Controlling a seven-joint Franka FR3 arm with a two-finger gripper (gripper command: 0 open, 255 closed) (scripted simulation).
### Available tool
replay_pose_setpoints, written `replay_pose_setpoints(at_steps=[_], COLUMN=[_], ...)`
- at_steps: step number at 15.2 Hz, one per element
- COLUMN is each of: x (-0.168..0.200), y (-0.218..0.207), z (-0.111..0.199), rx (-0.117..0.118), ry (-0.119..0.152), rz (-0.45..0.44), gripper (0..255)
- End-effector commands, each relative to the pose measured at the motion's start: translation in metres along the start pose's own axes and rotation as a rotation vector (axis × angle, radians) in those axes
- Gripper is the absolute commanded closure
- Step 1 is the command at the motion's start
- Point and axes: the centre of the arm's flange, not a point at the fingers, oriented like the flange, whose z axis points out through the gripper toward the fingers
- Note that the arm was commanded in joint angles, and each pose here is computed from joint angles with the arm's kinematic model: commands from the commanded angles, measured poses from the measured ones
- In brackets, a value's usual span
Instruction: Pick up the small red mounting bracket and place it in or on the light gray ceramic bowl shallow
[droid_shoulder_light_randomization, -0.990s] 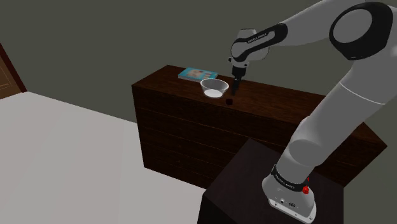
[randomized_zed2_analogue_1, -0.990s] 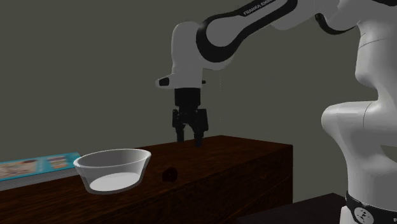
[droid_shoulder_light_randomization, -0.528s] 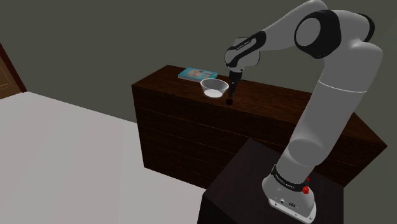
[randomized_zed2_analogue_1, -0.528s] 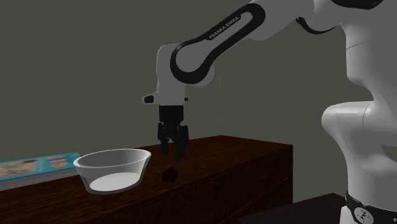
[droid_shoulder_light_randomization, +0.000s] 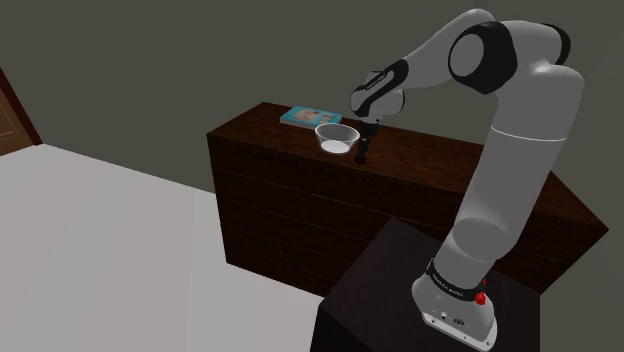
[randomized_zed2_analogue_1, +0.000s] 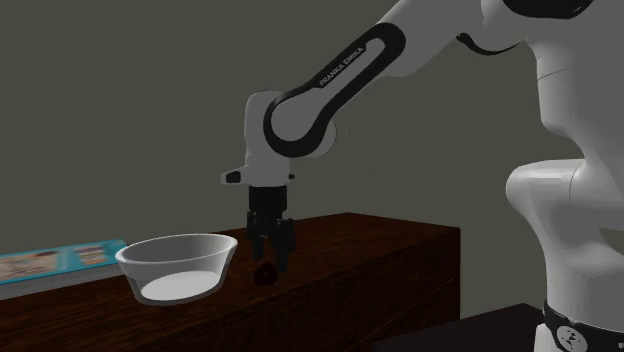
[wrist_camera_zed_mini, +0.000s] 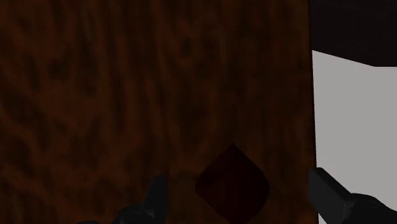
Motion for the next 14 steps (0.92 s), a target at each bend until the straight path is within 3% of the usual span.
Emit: replay_pose_setpoints(at_steps=[1, 6, 7, 14], x=[0.0003, 0.0003, 0.0003, -0.0019], y=[0.0005, 0.0005, 0.0005, 0.0006], z=[0.002, 0.0019, 0.0019, 0.0028], rx=[0.0, 0.0, 0.0, 0.0], ry=[0.0, 0.0, 0.0, 0.0], rz=[0.0, 0.0, 0.0, 0.0], gripper=[0, 0, 255, 255])
